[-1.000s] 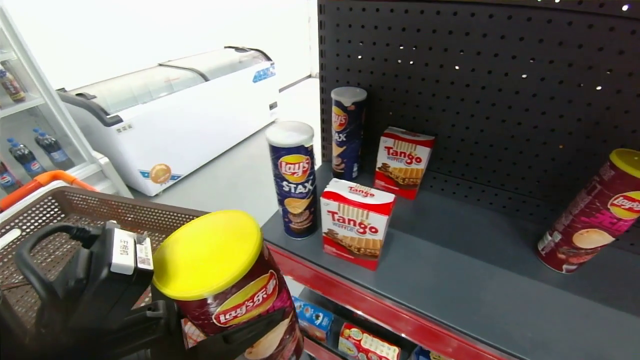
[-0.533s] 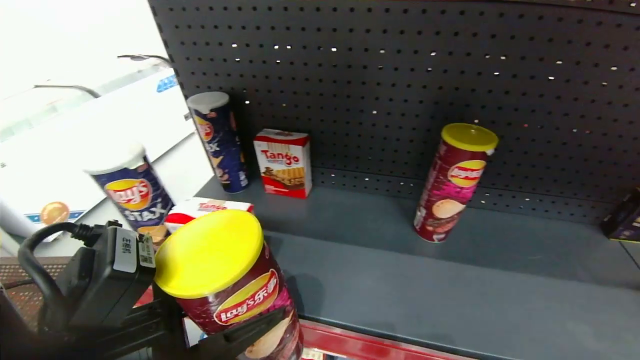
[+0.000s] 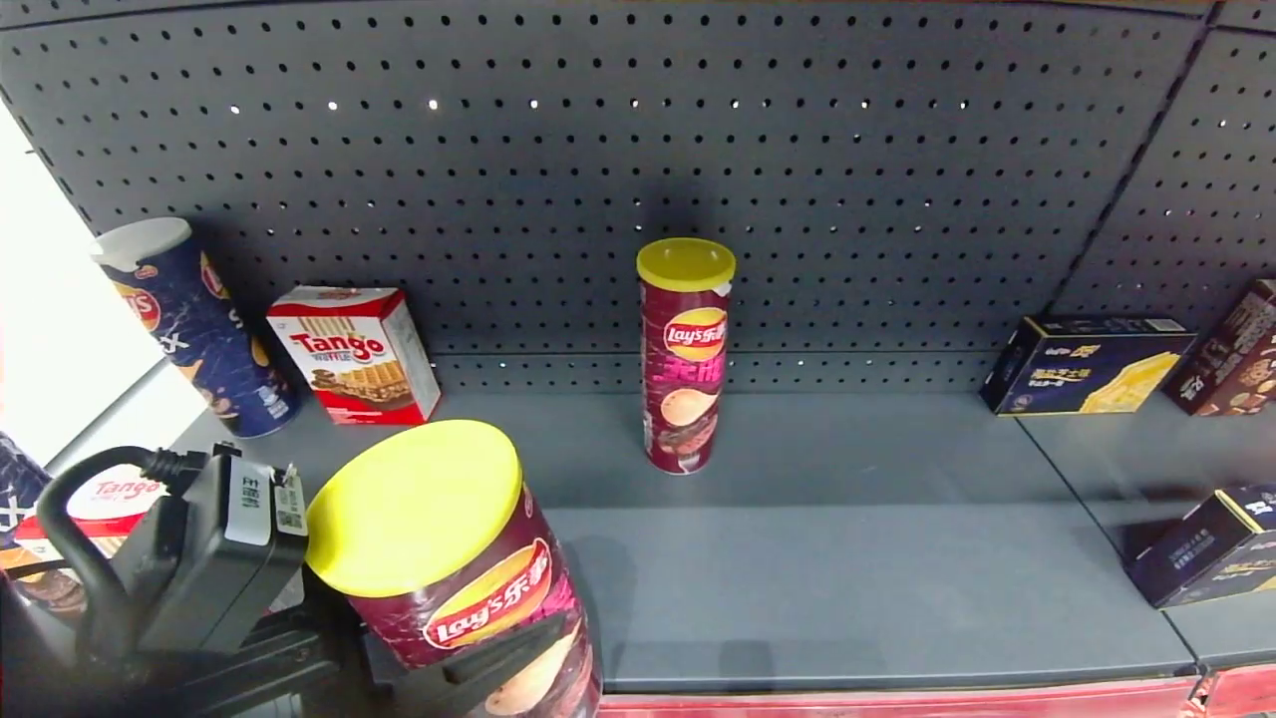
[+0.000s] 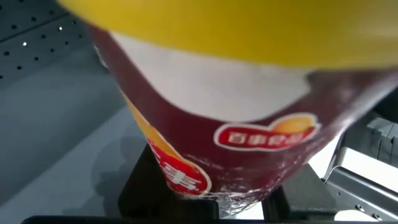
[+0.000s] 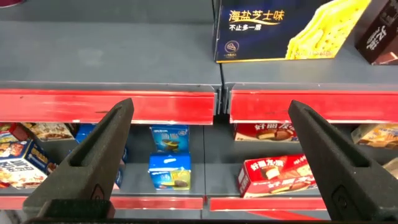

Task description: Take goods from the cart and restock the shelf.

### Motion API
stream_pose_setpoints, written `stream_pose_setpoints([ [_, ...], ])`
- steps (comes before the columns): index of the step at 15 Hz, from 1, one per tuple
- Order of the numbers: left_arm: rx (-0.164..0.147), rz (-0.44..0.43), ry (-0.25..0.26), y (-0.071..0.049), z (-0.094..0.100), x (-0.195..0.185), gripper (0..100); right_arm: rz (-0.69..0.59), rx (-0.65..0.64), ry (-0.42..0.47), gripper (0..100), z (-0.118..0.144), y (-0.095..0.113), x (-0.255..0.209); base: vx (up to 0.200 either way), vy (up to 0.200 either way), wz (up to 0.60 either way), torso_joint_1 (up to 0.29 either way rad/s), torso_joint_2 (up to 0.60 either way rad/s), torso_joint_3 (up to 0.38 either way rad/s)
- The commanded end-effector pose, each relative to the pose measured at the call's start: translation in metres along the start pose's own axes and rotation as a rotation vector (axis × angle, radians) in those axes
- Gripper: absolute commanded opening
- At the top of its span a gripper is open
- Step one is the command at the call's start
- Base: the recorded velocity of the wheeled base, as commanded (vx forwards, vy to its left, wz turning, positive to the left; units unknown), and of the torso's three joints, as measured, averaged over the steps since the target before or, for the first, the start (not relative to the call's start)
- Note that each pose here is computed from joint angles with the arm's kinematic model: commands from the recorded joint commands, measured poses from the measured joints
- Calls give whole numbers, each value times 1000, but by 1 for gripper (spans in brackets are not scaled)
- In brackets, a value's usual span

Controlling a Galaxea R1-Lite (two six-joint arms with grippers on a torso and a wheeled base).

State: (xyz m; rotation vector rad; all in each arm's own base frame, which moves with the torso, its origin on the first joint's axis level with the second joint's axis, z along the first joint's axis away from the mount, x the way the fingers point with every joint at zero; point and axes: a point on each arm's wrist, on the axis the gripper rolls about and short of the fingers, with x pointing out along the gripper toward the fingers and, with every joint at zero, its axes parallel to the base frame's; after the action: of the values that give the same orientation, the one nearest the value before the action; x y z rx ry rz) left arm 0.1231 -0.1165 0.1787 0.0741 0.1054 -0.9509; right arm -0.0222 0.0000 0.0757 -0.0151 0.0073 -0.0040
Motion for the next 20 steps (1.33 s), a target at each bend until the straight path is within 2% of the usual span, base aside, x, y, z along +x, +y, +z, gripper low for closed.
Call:
stream_pose_setpoints([
  [1, 0, 1, -3, 0, 1, 0, 0, 1, 0, 2, 100, 0, 0, 0, 0, 0, 0, 0, 0, 0],
  [5, 6, -4, -21, -2, 3, -5, 0, 4, -3, 3, 100, 0, 0, 0, 0, 0, 0, 0, 0, 0],
  [7, 22, -29, -39, -4, 6, -9, 0, -11, -8, 7, 100, 0, 0, 0, 0, 0, 0, 0, 0, 0],
  [8, 36, -26, -67, -3, 13, -9, 0, 19, -25, -2, 100, 3, 0, 0, 0, 0, 0, 0, 0, 0],
  [9, 39, -17, -76, -2, 15, -11, 0, 76, -12, -76, 100, 46, 0, -6, 0, 0, 0, 0, 0, 0],
  [10, 39, -15, -71, -2, 14, -12, 0, 105, 27, 13, 100, 72, 0, 8, 0, 0, 0, 0, 0, 0],
  [11, 33, -13, -47, -2, 11, -13, 0, 133, -1, -3, 100, 97, 0, 22, 0, 0, 0, 0, 0, 0],
  [12, 32, -13, -41, -2, 9, -13, 0, 143, -13, -24, 100, 107, 0, 27, 0, 0, 0, 0, 0, 0],
  [13, 30, -8, -34, -2, 8, -14, 0, 218, -15, 17, 100, 132, 4, 55, 0, 0, 0, 0, 0, 0],
  [14, 28, -8, -25, -3, 5, -15, 0, 293, -10, 19, 100, 145, 8, 65, 0, 0, 0, 0, 0, 0],
  [16, 23, 7, -17, -1, 2, -17, 0, 441, -12, 70, 100, 153, 17, 87, 0, 0, 0, 0, 0, 0],
  [17, 19, 21, -28, 2, 4, -19, 0, 537, -29, 85, 100, 153, 26, 104, 0, 0, 0, 0, 0, 0],
  [20, 15, 33, -28, 3, 3, -21, 0, 593, -51, 71, 100, 154, 42, 141, 0, 0, 0, 0, 0, 0],
])
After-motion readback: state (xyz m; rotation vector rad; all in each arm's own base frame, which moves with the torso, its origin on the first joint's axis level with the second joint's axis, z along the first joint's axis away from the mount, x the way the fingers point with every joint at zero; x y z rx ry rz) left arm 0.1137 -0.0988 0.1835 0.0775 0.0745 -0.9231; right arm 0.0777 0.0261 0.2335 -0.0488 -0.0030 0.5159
